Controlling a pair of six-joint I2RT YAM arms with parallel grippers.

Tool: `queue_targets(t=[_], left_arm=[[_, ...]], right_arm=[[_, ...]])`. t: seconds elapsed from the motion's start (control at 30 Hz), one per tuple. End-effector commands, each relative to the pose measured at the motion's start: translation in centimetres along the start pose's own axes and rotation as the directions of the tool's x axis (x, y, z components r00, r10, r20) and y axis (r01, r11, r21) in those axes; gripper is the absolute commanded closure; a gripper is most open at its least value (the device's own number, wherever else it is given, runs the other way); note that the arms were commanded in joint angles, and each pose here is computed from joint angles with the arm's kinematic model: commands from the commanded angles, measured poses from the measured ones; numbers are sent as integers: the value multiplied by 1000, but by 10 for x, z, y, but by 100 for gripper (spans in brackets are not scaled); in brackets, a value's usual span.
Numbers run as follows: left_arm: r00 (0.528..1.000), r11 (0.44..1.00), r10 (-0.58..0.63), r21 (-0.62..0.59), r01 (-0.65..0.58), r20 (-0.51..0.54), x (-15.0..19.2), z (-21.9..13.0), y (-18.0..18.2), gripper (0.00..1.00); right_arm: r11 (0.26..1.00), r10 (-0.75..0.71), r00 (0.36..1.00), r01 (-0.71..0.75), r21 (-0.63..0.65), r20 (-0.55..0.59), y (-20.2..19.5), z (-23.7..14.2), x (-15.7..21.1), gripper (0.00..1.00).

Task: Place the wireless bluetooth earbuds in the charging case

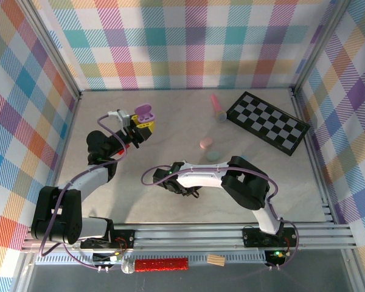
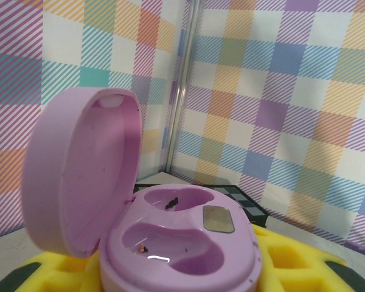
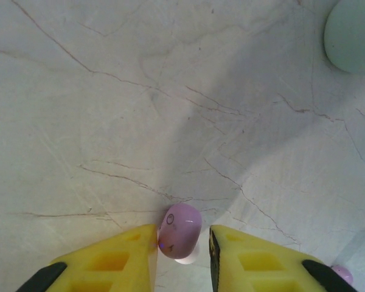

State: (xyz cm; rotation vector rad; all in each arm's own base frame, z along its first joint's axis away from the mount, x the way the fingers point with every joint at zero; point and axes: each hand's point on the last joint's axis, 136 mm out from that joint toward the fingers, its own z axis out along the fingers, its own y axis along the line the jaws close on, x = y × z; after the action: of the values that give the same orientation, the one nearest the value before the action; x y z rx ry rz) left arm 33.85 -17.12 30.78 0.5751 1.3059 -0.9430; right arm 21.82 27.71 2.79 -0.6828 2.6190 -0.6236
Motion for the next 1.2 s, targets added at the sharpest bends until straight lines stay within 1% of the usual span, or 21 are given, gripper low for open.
queue_targets(t=[0.0,0.43,0.6,0.77,0.93,1.03,1.17], left_arm=[[998,999,42,26,-43,43,-15,-2,-7,62],[999,999,36,36,-37,36,-13,-3,-9,62],[999,999,31,38,-32,34,-11,-3,-9,62],[999,999,30,39,-31,33,-10,-3,-8,62],[999,999,34,28,-35,32,-7,-4,-7,62],[999,999,32,27,-33,30,-5,-5,-7,62],[999,999,39,32,-39,27,-2,-5,-10,62]], right_arm=[[999,-13,1000,13,37,-3,-1,1,1,73],[998,-34,999,35,49,-26,1,11,1,74],[999,-26,999,27,22,-25,0,10,-1,78],[987,67,998,-69,-142,-17,4,3,-8,79],[956,160,987,-157,-249,-8,-6,-6,-17,78],[902,235,971,-233,-364,-38,-10,-11,-21,78],[783,332,937,-337,-523,-107,-16,-20,-26,78]])
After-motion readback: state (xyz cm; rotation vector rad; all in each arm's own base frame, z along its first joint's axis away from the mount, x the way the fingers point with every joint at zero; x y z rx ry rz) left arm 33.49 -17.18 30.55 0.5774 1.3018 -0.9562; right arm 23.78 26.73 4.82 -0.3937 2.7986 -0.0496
